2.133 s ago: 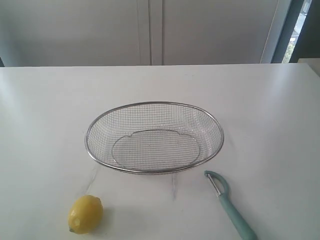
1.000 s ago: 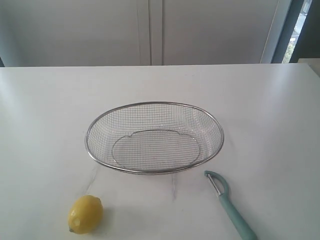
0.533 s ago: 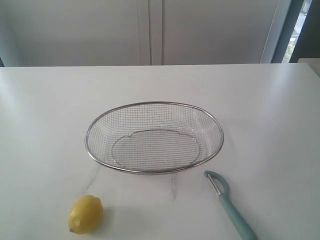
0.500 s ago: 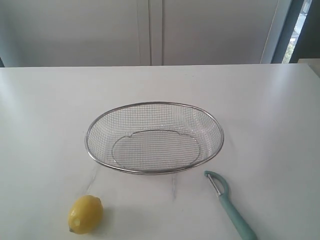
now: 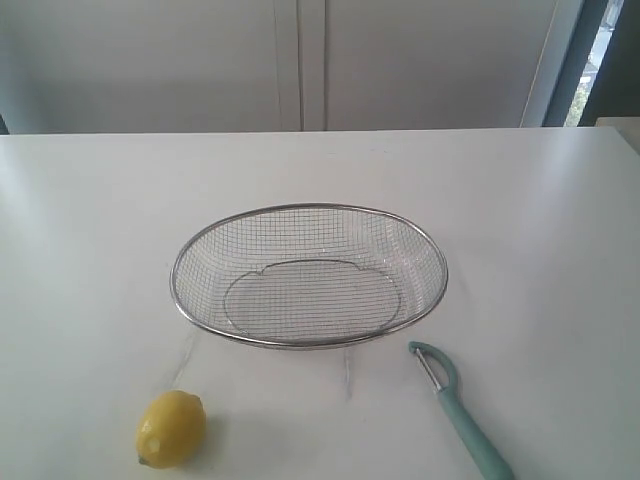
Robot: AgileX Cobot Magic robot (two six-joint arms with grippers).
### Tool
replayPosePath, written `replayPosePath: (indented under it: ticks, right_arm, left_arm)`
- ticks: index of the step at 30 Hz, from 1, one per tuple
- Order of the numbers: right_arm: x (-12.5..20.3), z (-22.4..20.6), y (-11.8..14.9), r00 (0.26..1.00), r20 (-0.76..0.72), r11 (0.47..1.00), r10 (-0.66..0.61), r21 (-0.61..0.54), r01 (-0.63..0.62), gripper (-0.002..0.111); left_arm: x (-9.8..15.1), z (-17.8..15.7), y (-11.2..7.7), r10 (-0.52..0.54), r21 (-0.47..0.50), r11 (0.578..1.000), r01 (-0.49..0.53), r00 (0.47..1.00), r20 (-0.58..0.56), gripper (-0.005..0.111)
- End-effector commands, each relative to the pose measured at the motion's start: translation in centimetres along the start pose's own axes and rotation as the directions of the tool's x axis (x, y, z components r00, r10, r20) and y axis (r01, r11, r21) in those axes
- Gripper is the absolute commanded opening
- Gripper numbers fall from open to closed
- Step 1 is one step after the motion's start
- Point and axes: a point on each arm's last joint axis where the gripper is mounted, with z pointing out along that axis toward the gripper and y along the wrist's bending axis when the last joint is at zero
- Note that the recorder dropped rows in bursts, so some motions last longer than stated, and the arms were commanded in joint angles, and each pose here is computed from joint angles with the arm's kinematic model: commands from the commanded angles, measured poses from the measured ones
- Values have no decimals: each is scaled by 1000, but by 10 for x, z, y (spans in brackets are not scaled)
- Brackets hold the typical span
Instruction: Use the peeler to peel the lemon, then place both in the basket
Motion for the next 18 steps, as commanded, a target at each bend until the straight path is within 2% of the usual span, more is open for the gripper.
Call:
replayPosePath:
  ticks: [1, 3, 9, 13, 18]
  right_arm:
    - [0, -1, 0, 978, 12, 978, 209, -1, -209, 0]
    - [0, -1, 0, 970, 10, 970, 245, -1, -245, 0]
    - [4, -1, 0, 970, -30, 971, 240, 9, -240, 0]
    - [7, -1, 0, 983, -65, 985, 172, 13, -172, 0]
    - [5, -1, 0, 999, -48, 1000, 12, 2, -12, 0]
  left_arm:
    - [1, 0, 0, 0, 1, 1000, 0, 1000, 5, 0]
    - [1, 0, 0, 0, 1, 1000, 0, 1000, 5, 0]
    - [1, 0, 0, 0, 1, 1000, 0, 1000, 5, 0]
    - [1, 0, 0, 0, 1, 1000, 0, 1000, 5, 0]
    - [1, 0, 0, 0, 1, 1000, 0, 1000, 5, 0]
